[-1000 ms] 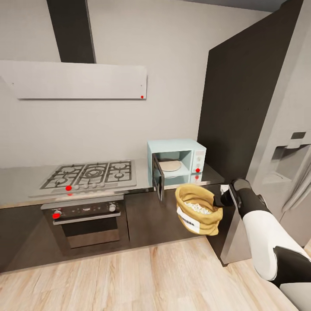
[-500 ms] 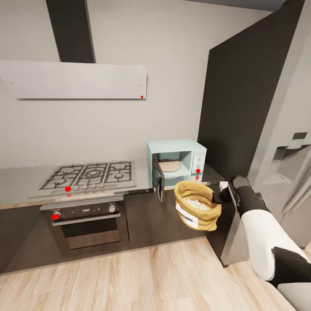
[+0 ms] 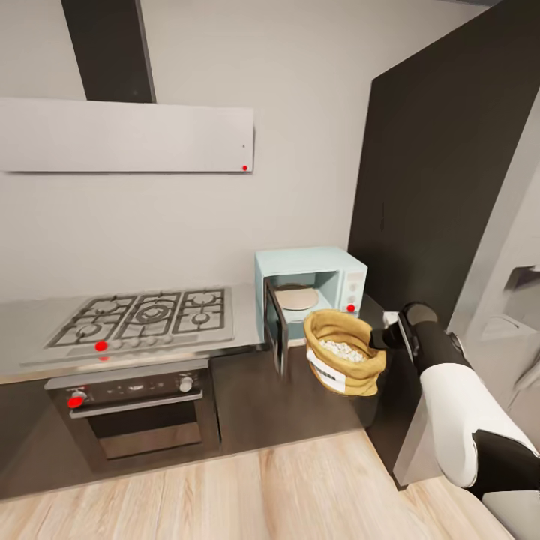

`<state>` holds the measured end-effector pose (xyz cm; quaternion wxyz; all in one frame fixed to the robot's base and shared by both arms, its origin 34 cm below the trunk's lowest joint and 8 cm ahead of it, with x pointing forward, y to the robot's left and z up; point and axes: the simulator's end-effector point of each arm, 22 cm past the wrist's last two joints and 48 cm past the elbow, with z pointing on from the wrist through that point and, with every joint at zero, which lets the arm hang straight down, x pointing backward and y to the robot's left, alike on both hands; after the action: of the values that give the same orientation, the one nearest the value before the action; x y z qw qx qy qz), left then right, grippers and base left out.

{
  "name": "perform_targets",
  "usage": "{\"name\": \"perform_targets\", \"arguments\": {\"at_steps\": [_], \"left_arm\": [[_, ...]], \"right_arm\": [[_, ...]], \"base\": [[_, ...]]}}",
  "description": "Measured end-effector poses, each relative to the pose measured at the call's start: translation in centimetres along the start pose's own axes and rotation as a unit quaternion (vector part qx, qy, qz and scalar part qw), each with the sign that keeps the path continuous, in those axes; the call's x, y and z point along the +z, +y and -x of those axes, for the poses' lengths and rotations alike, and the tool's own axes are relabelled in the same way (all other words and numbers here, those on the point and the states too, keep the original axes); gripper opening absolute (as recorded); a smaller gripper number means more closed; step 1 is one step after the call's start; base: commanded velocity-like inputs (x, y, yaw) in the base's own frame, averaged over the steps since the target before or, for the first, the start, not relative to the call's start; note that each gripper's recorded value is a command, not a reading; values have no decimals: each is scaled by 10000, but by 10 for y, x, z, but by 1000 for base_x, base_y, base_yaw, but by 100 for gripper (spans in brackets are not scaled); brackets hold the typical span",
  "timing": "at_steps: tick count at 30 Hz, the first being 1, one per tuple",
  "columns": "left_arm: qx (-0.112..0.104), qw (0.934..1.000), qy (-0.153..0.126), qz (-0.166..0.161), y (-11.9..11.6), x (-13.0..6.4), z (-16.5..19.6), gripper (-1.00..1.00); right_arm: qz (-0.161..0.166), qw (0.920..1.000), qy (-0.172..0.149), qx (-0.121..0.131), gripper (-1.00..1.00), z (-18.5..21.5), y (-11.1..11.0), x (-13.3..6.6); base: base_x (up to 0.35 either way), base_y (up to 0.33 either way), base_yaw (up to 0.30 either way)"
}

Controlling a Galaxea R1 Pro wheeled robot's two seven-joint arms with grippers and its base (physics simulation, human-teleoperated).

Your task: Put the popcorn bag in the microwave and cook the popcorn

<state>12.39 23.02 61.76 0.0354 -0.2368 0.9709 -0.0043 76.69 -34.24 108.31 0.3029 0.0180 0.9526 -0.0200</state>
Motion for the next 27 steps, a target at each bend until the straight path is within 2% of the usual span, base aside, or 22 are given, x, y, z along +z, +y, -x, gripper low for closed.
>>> {"name": "perform_targets", "arguments": {"at_steps": [27], "left_arm": [[-8,10000,7,2,0,0,0,100]], "right_arm": [[28,10000,-29,-11,-100,2,4,-1]], "base": [[322,0,0]]}}
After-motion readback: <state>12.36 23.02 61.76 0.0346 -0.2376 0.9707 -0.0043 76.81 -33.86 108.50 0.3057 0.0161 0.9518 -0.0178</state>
